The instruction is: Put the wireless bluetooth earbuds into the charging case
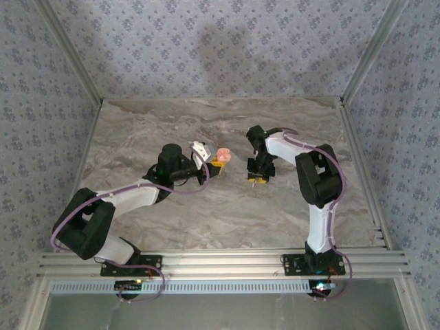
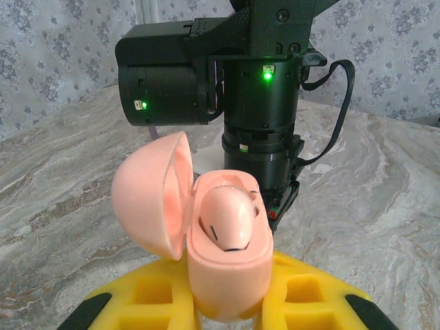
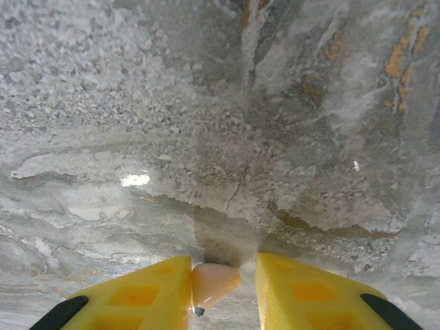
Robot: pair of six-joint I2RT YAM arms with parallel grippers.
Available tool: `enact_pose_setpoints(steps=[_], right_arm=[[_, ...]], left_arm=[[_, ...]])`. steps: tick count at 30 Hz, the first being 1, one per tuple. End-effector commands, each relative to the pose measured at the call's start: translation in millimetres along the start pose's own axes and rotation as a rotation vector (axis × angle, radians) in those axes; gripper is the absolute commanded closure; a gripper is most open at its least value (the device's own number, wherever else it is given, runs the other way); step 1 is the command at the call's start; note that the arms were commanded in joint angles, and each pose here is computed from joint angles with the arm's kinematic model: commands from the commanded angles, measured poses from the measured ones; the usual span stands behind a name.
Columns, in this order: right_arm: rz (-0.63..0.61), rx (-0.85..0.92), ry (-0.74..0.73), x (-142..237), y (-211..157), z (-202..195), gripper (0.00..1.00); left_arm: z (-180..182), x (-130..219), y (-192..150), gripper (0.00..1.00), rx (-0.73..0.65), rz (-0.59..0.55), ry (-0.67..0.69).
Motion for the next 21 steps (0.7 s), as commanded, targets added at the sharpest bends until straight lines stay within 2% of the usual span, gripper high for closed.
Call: enact_pose_setpoints(steps=[1,12,21], right_arm=[[0.026,0.009,-0.010,-7,-1,3,0.73],[-0.027,-0.016,0.041,6,-4,3,0.78],[-0.201,-0.067,0.139,47,-17,-1,0.78]], left_arm=[[2,-4,12,0.95,-0.036,-0.025,-0.003],[3,-6,9,0.95,-0.035,-0.010,-0.003],[4,-13,-2,0.95,0.013,-0.019,0.019]])
Point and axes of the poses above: each hand's point on the last joint's axis, 136 mm out from that joint toward the fingers, its own x axis back along the fingers, its own z axis along the line the jaws close on, y = z × x, the point moved 6 cm from there along x, back along the fingers, and after that the axes turned 9 degrees about -x, right-handed, at the moved point
